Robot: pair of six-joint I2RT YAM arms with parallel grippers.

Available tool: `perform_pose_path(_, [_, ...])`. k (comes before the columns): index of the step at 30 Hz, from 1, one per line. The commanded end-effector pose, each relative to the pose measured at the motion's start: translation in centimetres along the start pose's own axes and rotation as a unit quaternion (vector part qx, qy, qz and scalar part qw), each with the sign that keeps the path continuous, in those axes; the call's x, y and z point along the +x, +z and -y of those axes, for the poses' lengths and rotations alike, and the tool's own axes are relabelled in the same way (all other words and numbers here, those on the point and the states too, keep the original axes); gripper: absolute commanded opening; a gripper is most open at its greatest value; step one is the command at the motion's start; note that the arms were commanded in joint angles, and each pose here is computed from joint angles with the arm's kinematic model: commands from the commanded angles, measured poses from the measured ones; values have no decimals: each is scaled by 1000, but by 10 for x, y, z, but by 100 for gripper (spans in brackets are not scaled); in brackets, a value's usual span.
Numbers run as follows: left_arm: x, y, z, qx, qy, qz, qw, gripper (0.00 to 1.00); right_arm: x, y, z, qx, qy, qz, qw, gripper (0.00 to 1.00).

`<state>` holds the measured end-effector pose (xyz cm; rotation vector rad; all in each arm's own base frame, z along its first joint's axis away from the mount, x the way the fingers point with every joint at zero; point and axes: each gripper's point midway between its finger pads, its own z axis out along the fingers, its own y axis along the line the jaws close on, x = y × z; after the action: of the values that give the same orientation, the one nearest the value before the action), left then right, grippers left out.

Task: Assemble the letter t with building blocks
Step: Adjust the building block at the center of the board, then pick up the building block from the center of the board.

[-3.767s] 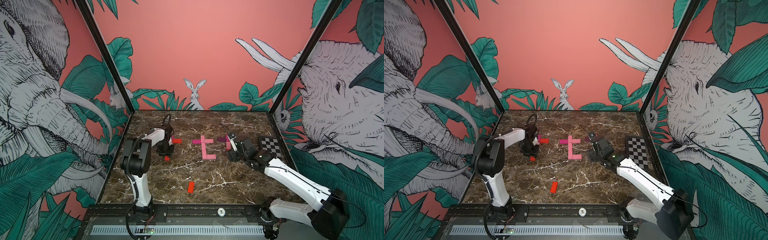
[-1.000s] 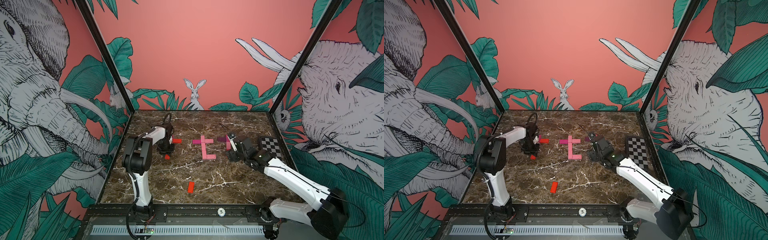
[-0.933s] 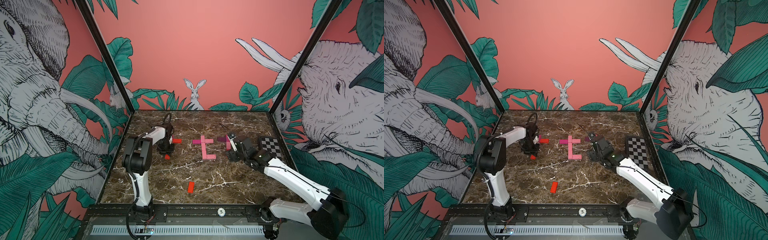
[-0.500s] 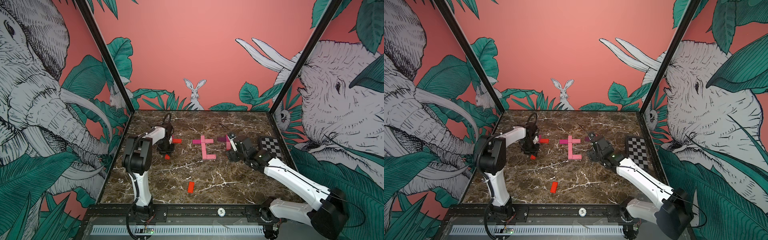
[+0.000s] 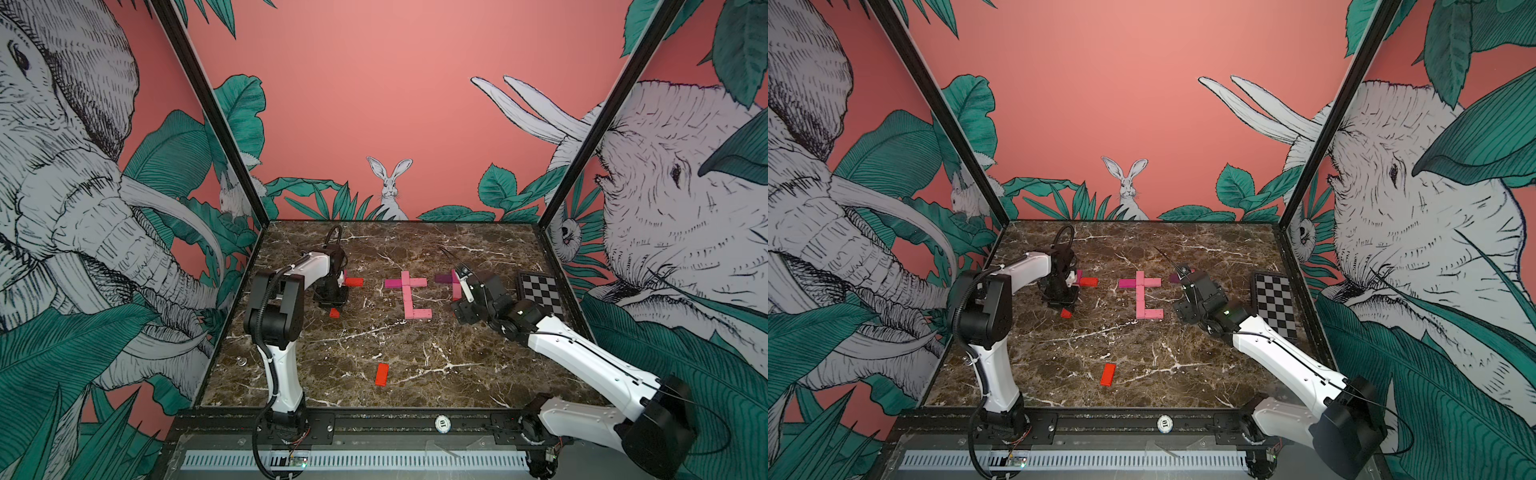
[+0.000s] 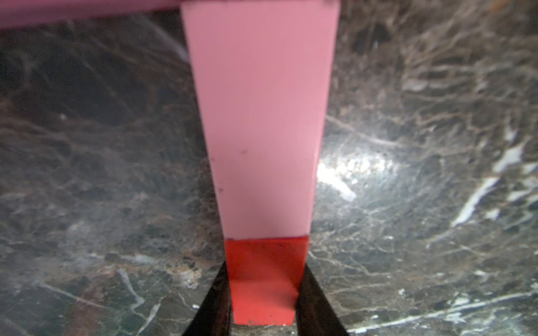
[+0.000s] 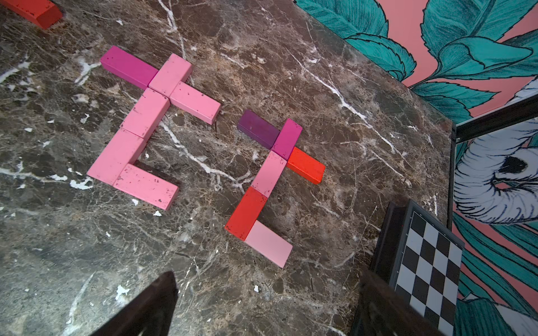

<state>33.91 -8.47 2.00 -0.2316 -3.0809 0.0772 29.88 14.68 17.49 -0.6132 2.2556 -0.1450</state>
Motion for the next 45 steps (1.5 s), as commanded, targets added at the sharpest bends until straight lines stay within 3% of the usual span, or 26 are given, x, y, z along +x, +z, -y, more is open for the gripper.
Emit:
perform_pose_path(1, [-4, 7, -2, 5, 2, -1, 1000, 31, -2, -2, 6, 12, 4, 4, 1000, 95])
perform_pose_path(12, [-3, 5, 1, 13, 4, -1, 1000, 35, -2, -2, 5, 11, 4, 3, 1000, 95])
perform_pose_path(18, [-3, -1, 4, 21, 6, 11, 1000, 48, 0, -1, 5, 10, 5, 3, 1000, 95])
perform_pose_path(25, [-3, -18, 10, 35, 9, 39, 999, 71, 0, -1, 4, 6, 8, 4, 1000, 95])
perform_pose_path(30, [-4, -35, 9, 30, 13, 60, 998, 80, 0, -1, 3, 5, 9, 6, 1000, 95])
perform_pose_path(37, [-1, -80, 25, 28, 67, 112, 991, 84, -1, 2, 1, 2, 12, 9, 1000, 95])
perform_pose_path(41, [17, -94, 53, -8, 139, 108, 984, 84, -2, 3, 2, 5, 14, 9, 1000, 95])
perform_pose_path(45, [40, -99, 81, -10, 170, 99, 980, 84, -2, 1, 6, 16, 16, 12, 1000, 96])
